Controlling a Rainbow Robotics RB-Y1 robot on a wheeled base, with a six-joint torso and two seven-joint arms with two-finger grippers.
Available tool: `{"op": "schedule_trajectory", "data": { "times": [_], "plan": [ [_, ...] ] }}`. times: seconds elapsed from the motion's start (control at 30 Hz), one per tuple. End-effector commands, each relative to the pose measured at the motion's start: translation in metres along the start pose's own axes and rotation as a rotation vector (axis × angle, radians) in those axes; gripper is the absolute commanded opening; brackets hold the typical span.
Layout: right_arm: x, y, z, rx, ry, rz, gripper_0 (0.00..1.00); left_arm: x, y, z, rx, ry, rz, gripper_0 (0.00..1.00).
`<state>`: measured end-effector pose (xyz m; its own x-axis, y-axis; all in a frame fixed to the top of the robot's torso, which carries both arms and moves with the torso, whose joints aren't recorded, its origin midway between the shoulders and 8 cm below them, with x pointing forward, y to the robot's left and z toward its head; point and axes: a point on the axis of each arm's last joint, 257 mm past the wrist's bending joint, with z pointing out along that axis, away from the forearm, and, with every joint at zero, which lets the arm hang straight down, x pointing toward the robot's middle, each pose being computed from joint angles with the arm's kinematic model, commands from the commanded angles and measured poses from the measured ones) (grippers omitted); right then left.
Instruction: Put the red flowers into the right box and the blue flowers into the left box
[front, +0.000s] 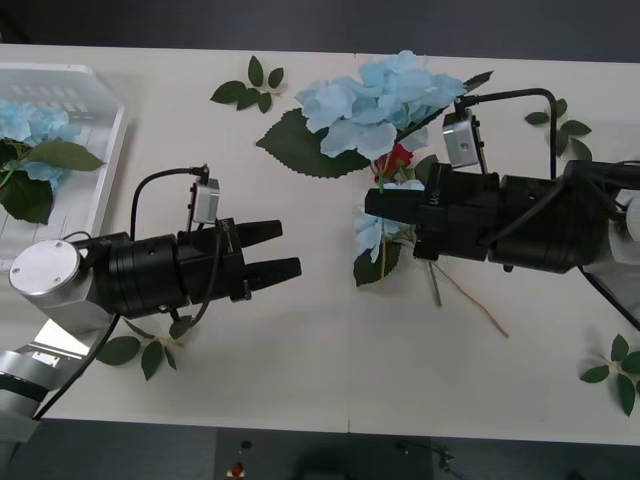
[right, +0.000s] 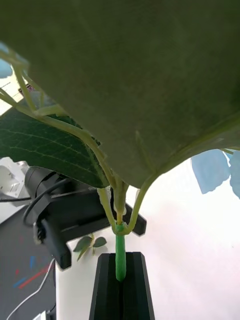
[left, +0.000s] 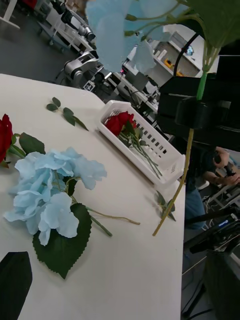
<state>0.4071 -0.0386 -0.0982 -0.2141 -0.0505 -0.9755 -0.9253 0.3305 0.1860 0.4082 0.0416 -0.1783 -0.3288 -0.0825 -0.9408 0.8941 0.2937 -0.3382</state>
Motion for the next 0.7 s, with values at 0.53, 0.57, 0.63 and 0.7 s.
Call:
{"op": "schedule_trajectory", "data": {
  "times": [0.53, 0.57, 0.63, 0.7],
  "plan": [
    [-0.015, 0.009, 0.014, -0.035, -0.020, 0.064, 0.00, 0.023, -0.032, 0.064, 0.059, 0.055, 0.083, 1.00],
    [-0.016, 0.008, 0.015, -0.034, -0.021, 0.067, 0.00, 0.022, -0.032, 0.067, 0.058, 0.060, 0.093, 1.00],
    [-0.017, 0.009, 0.015, -0.037, -0.022, 0.070, 0.00, 0.023, -0.034, 0.072, 0.061, 0.061, 0.096, 1.00],
    [-0.018, 0.009, 0.016, -0.039, -0.023, 0.072, 0.00, 0.023, -0.037, 0.078, 0.065, 0.063, 0.100, 1.00]
  ]
}}
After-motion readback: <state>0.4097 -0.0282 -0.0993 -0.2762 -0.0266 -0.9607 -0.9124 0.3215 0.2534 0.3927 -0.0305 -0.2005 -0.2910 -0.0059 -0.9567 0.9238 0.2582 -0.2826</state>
